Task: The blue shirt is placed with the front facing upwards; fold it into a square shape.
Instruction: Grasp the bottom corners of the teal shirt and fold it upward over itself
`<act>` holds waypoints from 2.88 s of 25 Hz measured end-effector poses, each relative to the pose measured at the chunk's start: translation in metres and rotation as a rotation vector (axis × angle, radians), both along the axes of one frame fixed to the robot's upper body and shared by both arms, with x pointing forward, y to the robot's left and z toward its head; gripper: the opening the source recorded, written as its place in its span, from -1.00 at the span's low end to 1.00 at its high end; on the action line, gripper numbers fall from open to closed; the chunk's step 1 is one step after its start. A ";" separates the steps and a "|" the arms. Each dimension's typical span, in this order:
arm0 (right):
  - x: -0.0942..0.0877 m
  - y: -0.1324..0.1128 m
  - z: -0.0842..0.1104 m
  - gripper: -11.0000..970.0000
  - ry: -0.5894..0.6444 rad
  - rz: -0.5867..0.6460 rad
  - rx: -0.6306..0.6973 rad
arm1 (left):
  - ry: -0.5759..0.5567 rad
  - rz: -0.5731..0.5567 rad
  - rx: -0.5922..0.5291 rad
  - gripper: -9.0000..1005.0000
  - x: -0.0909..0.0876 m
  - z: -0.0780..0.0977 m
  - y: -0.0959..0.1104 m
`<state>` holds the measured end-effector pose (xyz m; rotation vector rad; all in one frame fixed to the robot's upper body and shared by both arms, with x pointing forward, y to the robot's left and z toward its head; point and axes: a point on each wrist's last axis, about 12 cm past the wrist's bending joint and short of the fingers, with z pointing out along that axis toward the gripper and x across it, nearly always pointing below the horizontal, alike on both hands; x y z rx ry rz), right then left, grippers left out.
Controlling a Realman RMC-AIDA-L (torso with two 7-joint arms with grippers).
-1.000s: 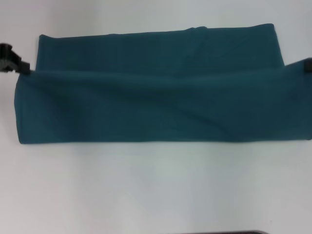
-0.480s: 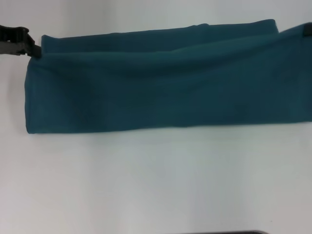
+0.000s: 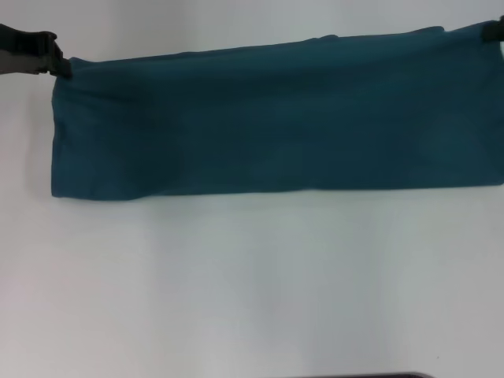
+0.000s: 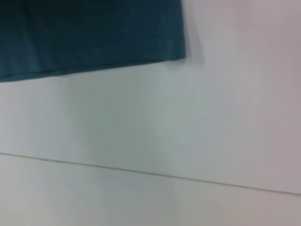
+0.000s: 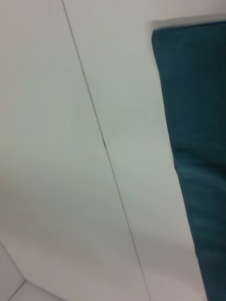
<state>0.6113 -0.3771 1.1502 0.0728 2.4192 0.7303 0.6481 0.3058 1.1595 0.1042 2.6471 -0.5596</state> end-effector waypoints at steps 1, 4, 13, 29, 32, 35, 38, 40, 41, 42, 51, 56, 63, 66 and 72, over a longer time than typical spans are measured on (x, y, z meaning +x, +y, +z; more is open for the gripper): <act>0.002 0.003 -0.002 -0.81 -0.002 -0.001 -0.016 | -0.005 0.003 0.008 -0.98 0.001 -0.002 -0.002; 0.006 0.011 -0.010 -0.80 -0.002 -0.006 -0.049 | -0.016 0.011 0.021 -0.98 0.001 -0.007 -0.004; 0.010 0.014 -0.019 -0.79 -0.014 -0.040 -0.085 | -0.068 0.077 -0.013 -0.98 0.003 -0.009 -0.003; 0.024 0.022 -0.013 -0.78 -0.056 -0.047 -0.122 | -0.071 0.095 -0.010 -0.98 0.010 -0.006 -0.012; 0.027 0.023 -0.014 -0.77 -0.062 -0.055 -0.125 | -0.077 0.101 -0.008 -0.98 0.011 -0.006 -0.011; 0.029 0.025 -0.015 -0.77 -0.064 -0.058 -0.130 | -0.081 0.105 -0.006 -0.98 0.012 -0.006 -0.011; 0.030 0.026 -0.015 -0.77 -0.070 -0.061 -0.135 | -0.080 0.104 -0.005 -0.98 0.012 -0.006 -0.011; 0.030 0.027 -0.016 -0.76 -0.072 -0.063 -0.136 | -0.080 0.104 -0.005 -0.98 0.012 -0.006 -0.011; 0.031 0.028 -0.016 -0.76 -0.073 -0.064 -0.136 | -0.080 0.104 -0.004 -0.98 0.012 -0.006 -0.011; 0.031 0.029 -0.017 -0.76 -0.075 -0.065 -0.137 | -0.081 0.104 -0.004 -0.98 0.012 -0.006 -0.011; 0.033 0.032 -0.016 -0.75 -0.082 -0.060 -0.145 | -0.086 0.099 -0.004 -0.98 0.013 -0.005 -0.014; 0.035 0.033 -0.014 -0.75 -0.089 -0.061 -0.149 | -0.092 0.103 -0.003 -0.98 0.014 -0.005 -0.014; 0.037 0.032 -0.014 -0.74 -0.098 -0.070 -0.156 | -0.105 0.107 0.001 -0.98 0.016 -0.003 -0.013; 0.038 0.033 -0.013 -0.74 -0.100 -0.070 -0.157 | -0.108 0.106 0.001 -0.98 0.017 -0.002 -0.014; 0.041 0.034 -0.020 -0.73 -0.078 -0.079 -0.162 | -0.085 0.132 -0.015 -0.97 0.020 -0.005 -0.015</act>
